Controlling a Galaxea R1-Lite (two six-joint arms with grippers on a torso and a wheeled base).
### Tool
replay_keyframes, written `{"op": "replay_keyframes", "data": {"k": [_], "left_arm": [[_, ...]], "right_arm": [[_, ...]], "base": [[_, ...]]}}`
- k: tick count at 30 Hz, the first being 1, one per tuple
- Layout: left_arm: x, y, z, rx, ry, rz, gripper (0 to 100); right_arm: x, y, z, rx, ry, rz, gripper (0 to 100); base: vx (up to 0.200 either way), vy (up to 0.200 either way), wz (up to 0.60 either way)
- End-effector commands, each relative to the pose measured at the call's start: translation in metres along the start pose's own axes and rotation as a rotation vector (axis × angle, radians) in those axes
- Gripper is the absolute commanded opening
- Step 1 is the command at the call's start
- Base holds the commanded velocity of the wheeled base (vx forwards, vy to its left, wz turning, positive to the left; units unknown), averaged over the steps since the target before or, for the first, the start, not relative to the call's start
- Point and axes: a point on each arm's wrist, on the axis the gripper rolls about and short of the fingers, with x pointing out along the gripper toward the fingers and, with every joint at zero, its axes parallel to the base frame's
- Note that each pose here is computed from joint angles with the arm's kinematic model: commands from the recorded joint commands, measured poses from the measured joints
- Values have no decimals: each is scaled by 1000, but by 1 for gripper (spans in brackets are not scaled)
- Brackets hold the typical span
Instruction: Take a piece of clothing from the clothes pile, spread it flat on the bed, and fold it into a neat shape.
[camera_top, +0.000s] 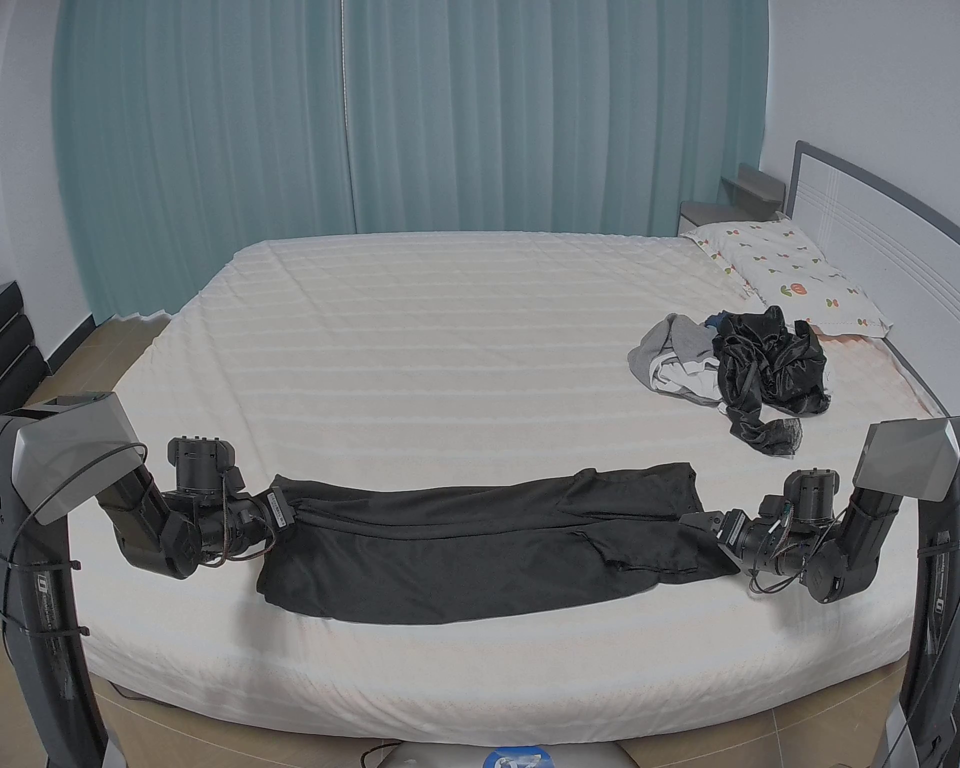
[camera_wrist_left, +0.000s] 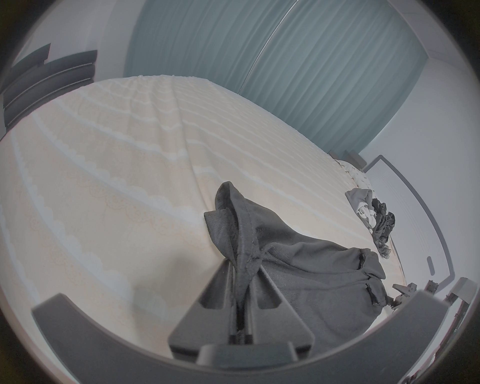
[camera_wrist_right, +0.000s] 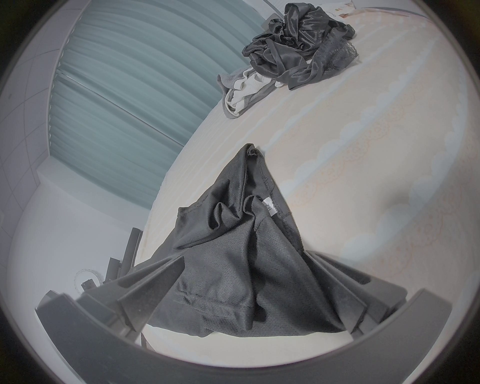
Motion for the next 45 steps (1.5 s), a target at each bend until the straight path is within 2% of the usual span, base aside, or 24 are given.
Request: {"op": "replay_keyframes", "data": {"k": [1, 12, 13, 26, 32, 39, 40, 45], "left_arm": [[3, 1, 0, 0, -2, 0, 0], [8, 6, -4, 0, 9, 18, 0], [8, 6, -4, 1, 10, 19, 100], [6, 4, -7, 12, 3, 33, 100], [10, 4, -17, 91, 43, 39, 100], [8, 4, -19, 102, 46, 40, 100], [8, 5, -19, 104, 47, 41, 0], [7, 5, -18, 131, 38, 51, 0]], "right_arm": [[1, 0, -1, 0, 3, 1, 100], [1, -1, -2, -1, 1, 1, 100], [1, -1, -2, -1, 1, 1, 100], [1, -1, -2, 0, 2, 0, 100], [1, -1, -3, -1, 4, 0, 100], [1, -1, -2, -1, 3, 0, 100], [1, -1, -2, 0, 2, 0, 100], [1, -1, -2, 0, 3, -1, 100]], "base": [[0, 0, 0], [0, 0, 0], [0, 0, 0], [0, 0, 0], [0, 0, 0], [0, 0, 0], [0, 0, 0], [0, 0, 0]]}}
